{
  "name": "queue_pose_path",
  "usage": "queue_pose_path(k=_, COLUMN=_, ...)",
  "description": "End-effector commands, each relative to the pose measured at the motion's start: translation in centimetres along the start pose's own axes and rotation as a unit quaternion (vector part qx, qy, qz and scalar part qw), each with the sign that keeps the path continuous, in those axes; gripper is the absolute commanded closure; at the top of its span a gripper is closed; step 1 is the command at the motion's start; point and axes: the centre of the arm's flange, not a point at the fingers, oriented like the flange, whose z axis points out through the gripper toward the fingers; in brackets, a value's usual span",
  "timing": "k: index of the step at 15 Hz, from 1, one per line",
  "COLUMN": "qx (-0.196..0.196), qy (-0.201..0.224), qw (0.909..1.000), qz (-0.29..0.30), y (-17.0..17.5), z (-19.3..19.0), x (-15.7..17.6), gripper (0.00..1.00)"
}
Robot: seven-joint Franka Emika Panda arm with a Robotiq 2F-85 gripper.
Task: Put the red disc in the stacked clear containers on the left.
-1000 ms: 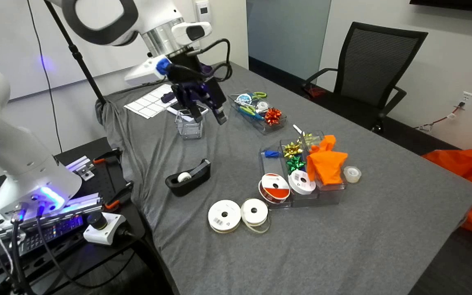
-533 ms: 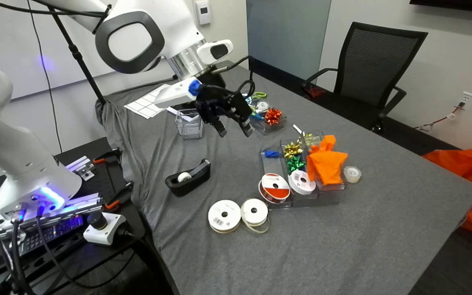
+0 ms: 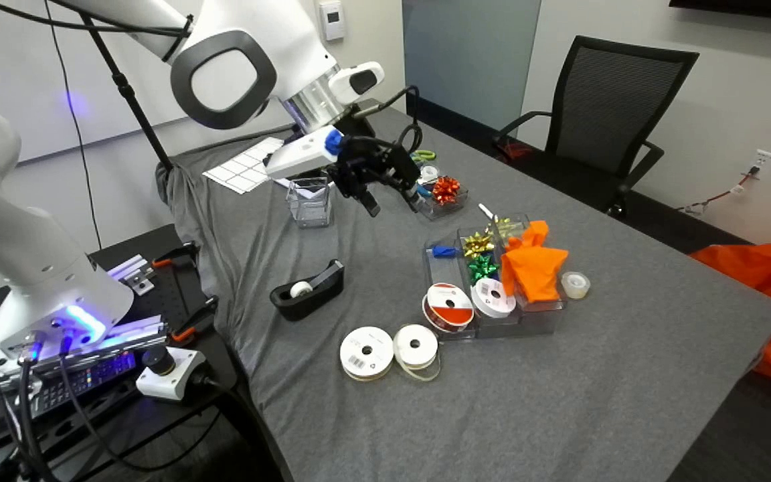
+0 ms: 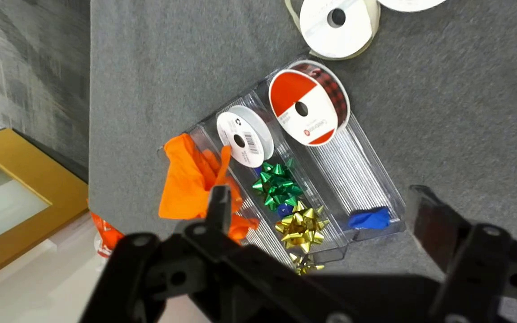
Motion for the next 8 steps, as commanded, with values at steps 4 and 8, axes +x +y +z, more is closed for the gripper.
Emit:
queue_pose_path(k=4, qx=0.035, qy=0.021, qw=0.9918, qz=-0.121, y=-0.4, z=8.1, x=0.4, gripper=0.00)
queue_pose_path(k=8, qx=0.054, qy=0.029, qw=0.9865, qz=-0.152, y=-0.9, z=11.6, x=0.8, gripper=0.00)
